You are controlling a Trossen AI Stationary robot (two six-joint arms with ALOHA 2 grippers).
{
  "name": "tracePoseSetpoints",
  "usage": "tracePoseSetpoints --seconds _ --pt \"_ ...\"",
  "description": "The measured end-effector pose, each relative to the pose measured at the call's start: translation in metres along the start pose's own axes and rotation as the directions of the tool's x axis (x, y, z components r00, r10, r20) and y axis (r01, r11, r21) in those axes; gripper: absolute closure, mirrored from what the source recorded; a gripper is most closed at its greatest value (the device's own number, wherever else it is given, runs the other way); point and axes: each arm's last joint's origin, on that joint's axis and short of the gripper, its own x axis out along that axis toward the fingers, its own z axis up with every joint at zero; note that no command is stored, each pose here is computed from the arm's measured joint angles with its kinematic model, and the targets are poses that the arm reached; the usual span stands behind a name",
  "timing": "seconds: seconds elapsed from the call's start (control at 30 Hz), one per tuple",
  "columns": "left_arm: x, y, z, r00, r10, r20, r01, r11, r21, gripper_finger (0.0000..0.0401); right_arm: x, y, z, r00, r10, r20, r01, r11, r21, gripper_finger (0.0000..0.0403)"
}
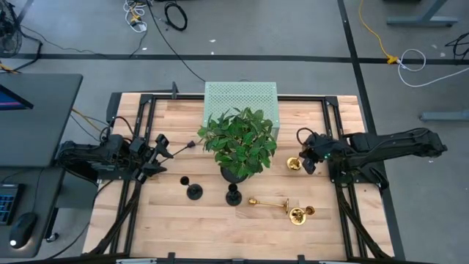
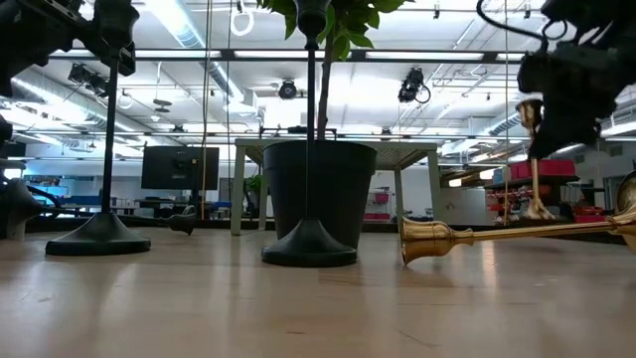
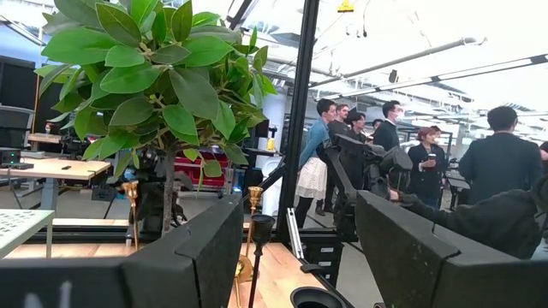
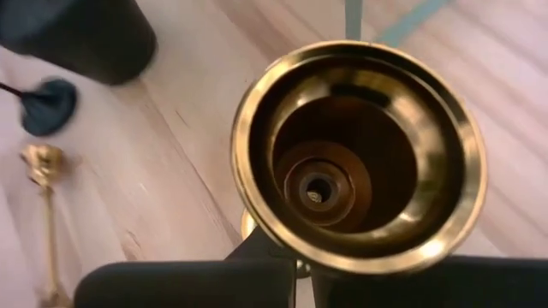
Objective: Pick & Place candle stick holders
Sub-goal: Put the top right gold candle holder on the shelf
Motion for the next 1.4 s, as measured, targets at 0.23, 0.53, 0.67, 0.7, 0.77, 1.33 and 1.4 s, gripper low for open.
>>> tracePoseSetpoints --seconds 0.23,0.53,0.67,0.7,0.77,1.33,1.4 --pt "0.0 0.0 0.0 1.0 0.0 0.0 0.0 1.0 0.001 0.0174 -0.029 0.008 0.023 0.995 -0.006 0.1 0.011 0.999 -0.051 0.0401" --pt "0.0 0.0 0.0 1.0 0.0 0.0 0.0 1.0 0.0 0.0174 -0.067 0.015 0.051 0.977 -0.027 0.213 0.045 0.996 -0.083 0.0401" --pt "0.0 0.0 0.0 1.0 0.0 0.0 0.0 1.0 0.001 0.0174 -0.076 0.02 0.065 0.966 -0.06 0.252 0.085 0.992 -0.091 0.0401" --pt "0.0 0.0 0.0 1.0 0.0 0.0 0.0 1.0 0.0 0.0174 -0.077 0.021 0.068 0.963 -0.069 0.26 0.096 0.991 -0.093 0.0401" --pt "0.0 0.0 0.0 1.0 0.0 0.0 0.0 1.0 0.0 0.0174 -0.078 0.024 0.075 0.958 -0.096 0.27 0.126 0.987 -0.099 0.0401" --pt "0.0 0.0 0.0 1.0 0.0 0.0 0.0 1.0 0.0 0.0174 -0.064 0.004 0.136 0.923 -0.143 0.358 0.198 0.973 -0.122 0.0402" --pt "0.0 0.0 0.0 1.0 0.0 0.0 0.0 1.0 0.0 0.0174 -0.06 -0.002 0.143 0.923 -0.135 0.361 0.191 0.974 -0.122 0.0402"
